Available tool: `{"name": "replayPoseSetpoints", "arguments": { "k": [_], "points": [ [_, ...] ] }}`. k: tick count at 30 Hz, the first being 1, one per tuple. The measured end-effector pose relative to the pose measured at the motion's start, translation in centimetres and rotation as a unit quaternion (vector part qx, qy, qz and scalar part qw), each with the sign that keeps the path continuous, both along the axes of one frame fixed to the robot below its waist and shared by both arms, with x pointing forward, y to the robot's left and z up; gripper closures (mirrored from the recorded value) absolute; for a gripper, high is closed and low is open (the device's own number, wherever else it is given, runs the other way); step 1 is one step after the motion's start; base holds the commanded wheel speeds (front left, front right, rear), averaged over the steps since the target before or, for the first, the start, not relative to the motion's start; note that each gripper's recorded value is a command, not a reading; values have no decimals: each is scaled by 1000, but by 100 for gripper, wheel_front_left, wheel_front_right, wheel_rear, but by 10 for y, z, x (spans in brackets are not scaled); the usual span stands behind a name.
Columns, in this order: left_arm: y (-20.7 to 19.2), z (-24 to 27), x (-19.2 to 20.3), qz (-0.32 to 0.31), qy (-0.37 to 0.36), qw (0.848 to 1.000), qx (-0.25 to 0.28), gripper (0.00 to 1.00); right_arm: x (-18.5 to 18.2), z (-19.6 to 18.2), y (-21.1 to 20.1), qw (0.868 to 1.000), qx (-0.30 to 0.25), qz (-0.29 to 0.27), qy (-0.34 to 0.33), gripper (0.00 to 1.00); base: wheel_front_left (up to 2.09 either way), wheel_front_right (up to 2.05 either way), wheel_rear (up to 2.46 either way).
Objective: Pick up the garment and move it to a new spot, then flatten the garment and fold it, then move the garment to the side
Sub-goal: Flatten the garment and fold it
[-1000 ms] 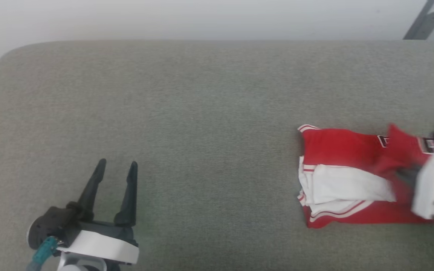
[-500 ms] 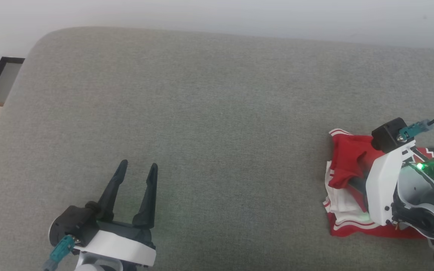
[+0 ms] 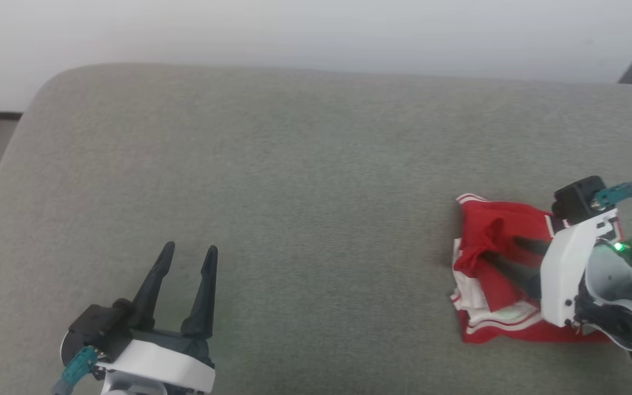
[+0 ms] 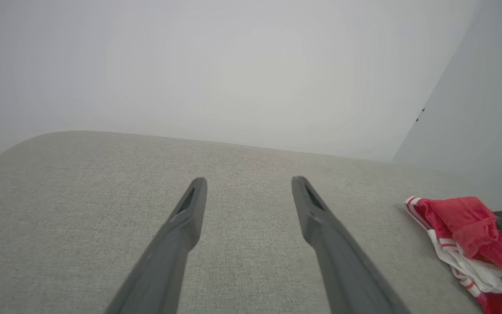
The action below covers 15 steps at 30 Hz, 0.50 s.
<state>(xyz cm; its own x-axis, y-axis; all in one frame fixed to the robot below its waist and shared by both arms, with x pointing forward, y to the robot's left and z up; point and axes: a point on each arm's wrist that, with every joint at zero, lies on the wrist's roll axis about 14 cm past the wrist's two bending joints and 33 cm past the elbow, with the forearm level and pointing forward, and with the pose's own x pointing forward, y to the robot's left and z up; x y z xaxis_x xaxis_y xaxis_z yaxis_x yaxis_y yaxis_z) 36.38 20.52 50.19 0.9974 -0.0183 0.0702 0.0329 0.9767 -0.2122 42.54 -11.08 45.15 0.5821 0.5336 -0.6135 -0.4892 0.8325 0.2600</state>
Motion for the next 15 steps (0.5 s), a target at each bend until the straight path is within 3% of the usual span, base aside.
{"name": "replayPoseSetpoints", "arguments": {
  "k": [7,15],
  "points": [
    [-11,-11,4,-23,17,1000,-14,0,-3,19,-42,995,14,-61,-78,0,0,0,0],
    [-18,-18,14,-38,27,999,-24,0,-5,30,-82,970,50,-146,-186,0,0,0,0]
  ]
}}
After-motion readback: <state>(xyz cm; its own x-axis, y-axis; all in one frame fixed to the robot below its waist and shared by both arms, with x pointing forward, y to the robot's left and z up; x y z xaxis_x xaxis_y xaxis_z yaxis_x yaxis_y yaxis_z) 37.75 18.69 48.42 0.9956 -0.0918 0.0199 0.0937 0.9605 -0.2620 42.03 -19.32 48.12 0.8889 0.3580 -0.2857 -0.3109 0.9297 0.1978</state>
